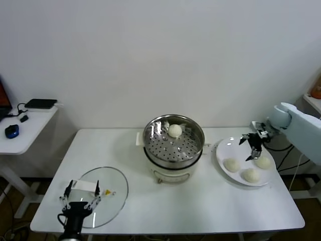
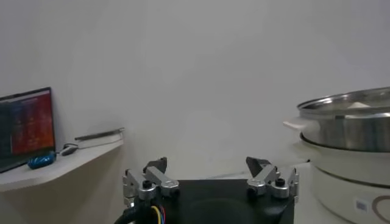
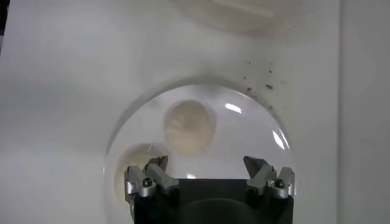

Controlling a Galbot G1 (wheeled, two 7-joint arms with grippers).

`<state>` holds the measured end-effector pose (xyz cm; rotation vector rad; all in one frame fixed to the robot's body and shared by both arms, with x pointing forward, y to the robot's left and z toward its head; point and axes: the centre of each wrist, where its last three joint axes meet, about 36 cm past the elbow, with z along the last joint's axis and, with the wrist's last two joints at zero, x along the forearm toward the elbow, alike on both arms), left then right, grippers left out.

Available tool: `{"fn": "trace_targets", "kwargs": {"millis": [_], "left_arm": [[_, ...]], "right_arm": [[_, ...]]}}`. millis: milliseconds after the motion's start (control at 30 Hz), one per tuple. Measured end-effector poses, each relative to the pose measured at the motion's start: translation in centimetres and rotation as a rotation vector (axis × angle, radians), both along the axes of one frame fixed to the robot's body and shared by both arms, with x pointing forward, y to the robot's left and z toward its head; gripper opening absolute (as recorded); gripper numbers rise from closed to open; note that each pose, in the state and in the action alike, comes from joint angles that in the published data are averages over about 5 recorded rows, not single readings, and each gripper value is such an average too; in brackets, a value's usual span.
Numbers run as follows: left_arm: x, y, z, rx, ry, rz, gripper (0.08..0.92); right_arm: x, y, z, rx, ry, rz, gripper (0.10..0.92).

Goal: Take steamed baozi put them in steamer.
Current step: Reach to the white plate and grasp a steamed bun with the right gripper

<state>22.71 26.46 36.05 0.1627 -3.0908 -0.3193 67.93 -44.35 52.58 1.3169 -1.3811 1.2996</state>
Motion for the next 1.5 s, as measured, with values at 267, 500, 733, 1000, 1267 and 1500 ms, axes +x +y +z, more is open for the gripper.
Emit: {"fn": "trace_targets", "kwargs": {"millis": [267,500,733,1000,1267,1500], "left_arm": [[0.2,0.1,-0.3,0.000,0.005,0.004,0.823],[0.3,0.1,-0.4,-0.001,0.006,0.005,0.823],[0.3,0.0,-0.4,-0.003,0.007,0.006,0.823],[0.3,0.0,-0.4,-0.003,0.007,0.007,0.823],[0.3,0.0,-0.5,-0.003,0.007,0.008,0.823],[0.3,0.0,-0.5,-0.002,0.008,0.009,0.823]], "right_arm": [[0.9,1.4,-2.6,-0.015,0.026,0.015,0.823],[1.4,2.1,-4.2,-0.030,0.043,0.021,0.823],[1.6,2.6,-5.3,-0.039,0.056,0.026,0.823],[1.7,3.0,-6.2,-0.047,0.067,0.027,0.823],[1.8,3.1,-6.8,-0.051,0.074,0.028,0.823],[1.9,3.3,-7.1,-0.050,0.080,0.028,0.823]]}}
